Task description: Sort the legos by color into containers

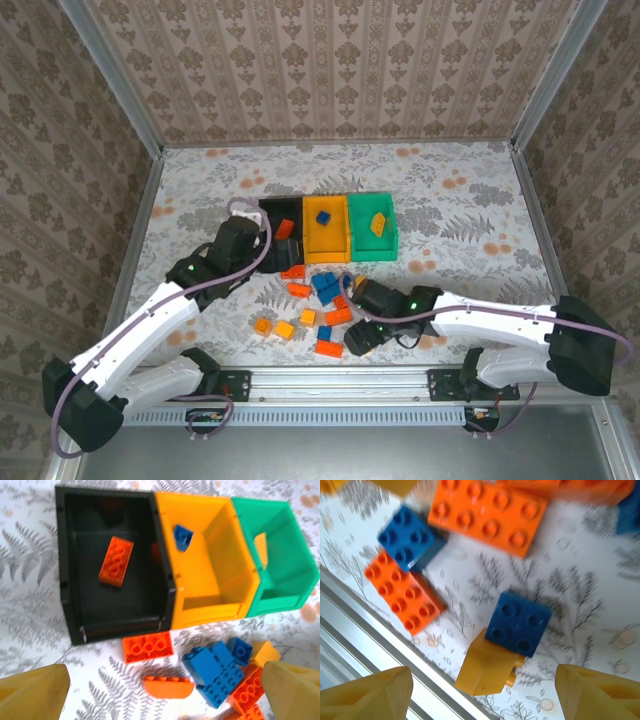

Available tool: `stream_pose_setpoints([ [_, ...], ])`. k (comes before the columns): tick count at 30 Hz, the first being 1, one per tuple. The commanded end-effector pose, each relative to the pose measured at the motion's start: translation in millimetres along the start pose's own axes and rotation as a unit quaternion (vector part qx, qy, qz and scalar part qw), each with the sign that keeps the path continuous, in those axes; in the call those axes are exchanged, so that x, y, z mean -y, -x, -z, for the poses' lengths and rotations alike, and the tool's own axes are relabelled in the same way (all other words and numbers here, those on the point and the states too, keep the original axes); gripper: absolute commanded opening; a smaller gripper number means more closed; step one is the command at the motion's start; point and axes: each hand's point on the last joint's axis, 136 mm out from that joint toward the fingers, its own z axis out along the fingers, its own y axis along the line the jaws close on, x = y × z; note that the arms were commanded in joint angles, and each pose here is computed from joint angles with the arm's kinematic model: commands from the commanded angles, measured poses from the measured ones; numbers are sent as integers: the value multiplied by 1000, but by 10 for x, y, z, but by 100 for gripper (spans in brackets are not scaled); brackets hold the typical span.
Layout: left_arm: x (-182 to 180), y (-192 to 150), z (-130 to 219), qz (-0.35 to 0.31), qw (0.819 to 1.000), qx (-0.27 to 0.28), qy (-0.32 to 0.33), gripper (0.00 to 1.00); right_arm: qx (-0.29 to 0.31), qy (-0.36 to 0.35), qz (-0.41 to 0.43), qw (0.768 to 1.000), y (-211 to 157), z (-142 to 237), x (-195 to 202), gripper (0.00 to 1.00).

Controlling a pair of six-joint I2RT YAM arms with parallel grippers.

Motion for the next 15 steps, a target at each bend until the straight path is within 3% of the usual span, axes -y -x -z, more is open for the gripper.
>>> stream_pose_setpoints([
  [1, -92, -65, 46, 23, 1000, 4, 15, 100, -30, -36, -3, 999, -178, -134, 77, 76],
  [8, -159, -128, 26, 22, 999, -3, 29, 100, -27, -83, -12, 996, -170, -254, 159, 66],
  [15, -163, -162, -5, 22, 999, -7, 27, 100, -27, -128, -31, 991, -237, -220, 393, 39],
])
